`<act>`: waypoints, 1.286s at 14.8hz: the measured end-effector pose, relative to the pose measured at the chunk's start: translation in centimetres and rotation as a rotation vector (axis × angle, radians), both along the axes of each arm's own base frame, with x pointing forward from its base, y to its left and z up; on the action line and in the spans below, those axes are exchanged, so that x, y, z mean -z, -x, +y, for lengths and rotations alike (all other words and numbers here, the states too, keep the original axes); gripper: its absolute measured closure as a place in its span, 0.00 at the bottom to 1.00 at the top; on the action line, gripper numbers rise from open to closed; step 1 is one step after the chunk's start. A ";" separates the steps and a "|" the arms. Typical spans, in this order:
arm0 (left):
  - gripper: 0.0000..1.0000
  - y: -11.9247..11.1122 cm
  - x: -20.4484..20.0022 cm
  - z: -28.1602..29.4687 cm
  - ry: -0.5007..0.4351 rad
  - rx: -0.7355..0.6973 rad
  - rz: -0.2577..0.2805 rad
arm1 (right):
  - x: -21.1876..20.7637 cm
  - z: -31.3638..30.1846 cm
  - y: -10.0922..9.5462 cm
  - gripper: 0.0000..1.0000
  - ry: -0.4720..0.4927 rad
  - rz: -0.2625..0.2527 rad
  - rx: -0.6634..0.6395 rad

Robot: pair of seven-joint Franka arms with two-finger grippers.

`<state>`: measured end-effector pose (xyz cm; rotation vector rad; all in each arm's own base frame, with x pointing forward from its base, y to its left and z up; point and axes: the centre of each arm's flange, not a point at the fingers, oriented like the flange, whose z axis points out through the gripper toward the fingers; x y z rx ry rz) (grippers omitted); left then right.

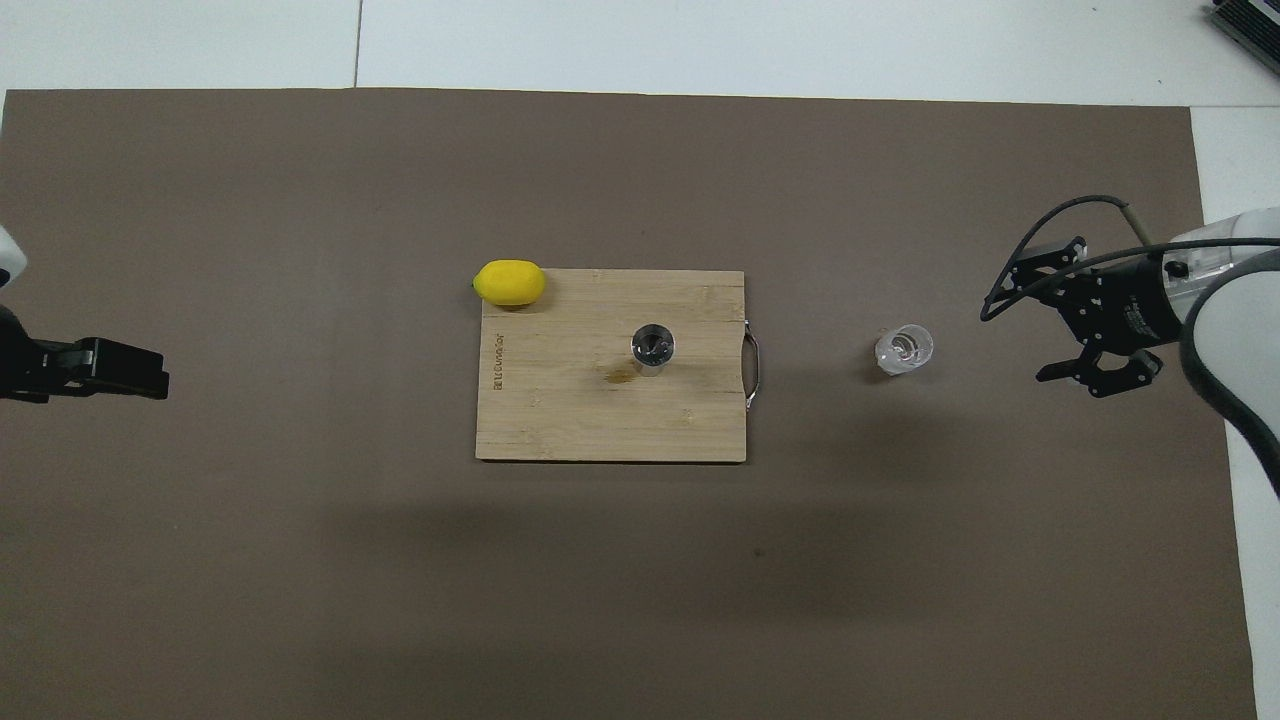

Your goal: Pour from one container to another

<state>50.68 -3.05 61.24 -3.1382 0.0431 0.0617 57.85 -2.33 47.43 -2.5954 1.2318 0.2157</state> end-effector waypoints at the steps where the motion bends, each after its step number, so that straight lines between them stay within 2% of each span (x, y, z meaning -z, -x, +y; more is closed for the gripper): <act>1: 0.00 0.0 0.0 0.0 0.000 0.000 0.000 | -0.9 0.7 0.0 0.00 0.051 -0.034 -0.060; 5: 0.00 0.0 0.0 0.0 0.000 0.000 0.000 | -4.7 2.6 0.0 0.00 0.218 -0.124 -0.265; 7: 0.00 0.0 0.0 0.0 0.000 0.000 0.000 | -6.7 3.5 0.6 0.00 0.273 -0.154 -0.401; 11: 0.00 0.0 0.0 0.0 0.000 0.000 0.000 | -11.0 3.7 3.4 0.00 0.300 -0.168 -0.612; 14: 0.00 0.0 -0.1 0.0 0.000 0.000 -0.001 | -14.1 2.9 5.9 0.00 0.290 -0.126 -0.720; 16: 0.00 0.0 -0.1 0.0 0.000 0.000 -0.002 | -16.0 2.1 6.4 0.00 0.291 -0.128 -0.733; 19: 0.00 0.0 -0.1 0.0 0.000 -0.001 -0.002 | -16.6 2.1 6.3 0.00 0.294 -0.139 -0.748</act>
